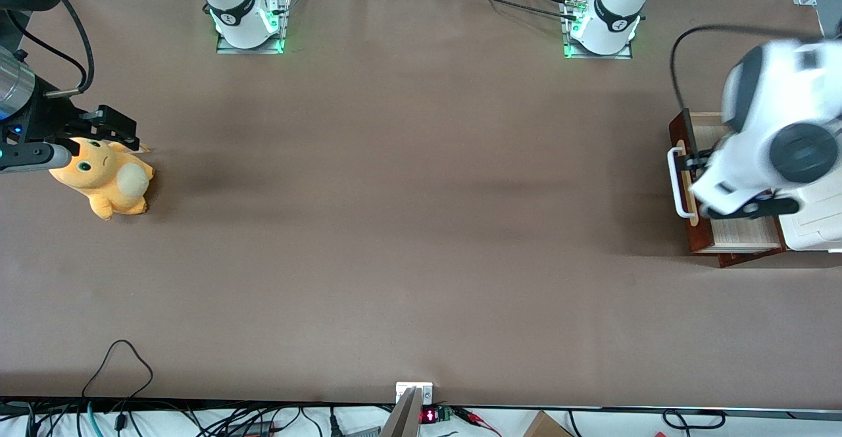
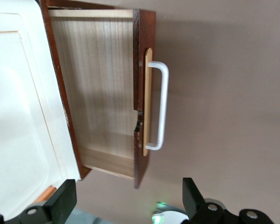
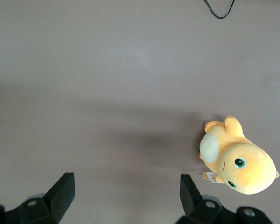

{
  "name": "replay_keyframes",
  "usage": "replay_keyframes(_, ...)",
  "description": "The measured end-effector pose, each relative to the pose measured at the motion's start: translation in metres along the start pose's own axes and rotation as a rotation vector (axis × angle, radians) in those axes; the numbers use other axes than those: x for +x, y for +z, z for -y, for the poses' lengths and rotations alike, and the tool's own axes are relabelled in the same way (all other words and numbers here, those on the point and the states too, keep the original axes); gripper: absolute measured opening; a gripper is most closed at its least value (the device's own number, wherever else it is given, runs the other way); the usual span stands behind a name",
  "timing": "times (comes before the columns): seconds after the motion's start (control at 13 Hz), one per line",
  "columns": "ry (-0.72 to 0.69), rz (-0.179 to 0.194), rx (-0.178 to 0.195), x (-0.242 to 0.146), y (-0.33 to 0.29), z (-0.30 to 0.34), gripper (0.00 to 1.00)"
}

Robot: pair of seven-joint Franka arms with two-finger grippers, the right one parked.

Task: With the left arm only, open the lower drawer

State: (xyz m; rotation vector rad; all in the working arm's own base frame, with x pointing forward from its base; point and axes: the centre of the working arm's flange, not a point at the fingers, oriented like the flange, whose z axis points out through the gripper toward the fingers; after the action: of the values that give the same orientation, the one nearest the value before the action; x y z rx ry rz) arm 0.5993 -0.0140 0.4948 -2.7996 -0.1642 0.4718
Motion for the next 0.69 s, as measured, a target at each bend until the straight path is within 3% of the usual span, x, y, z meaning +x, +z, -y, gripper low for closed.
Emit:
replay_keyframes(0.46,-0.075,-0.164,-0.325,-0.046,-0.088,0.068,1.00)
replay_keyframes(0.54,-0.077,-0.183,-0.350,-0.048,-0.095,0.073,1.00)
replay_keyframes(0.69,0.004,-0.201,-0.353,-0.048,-0.097,0.069,1.00)
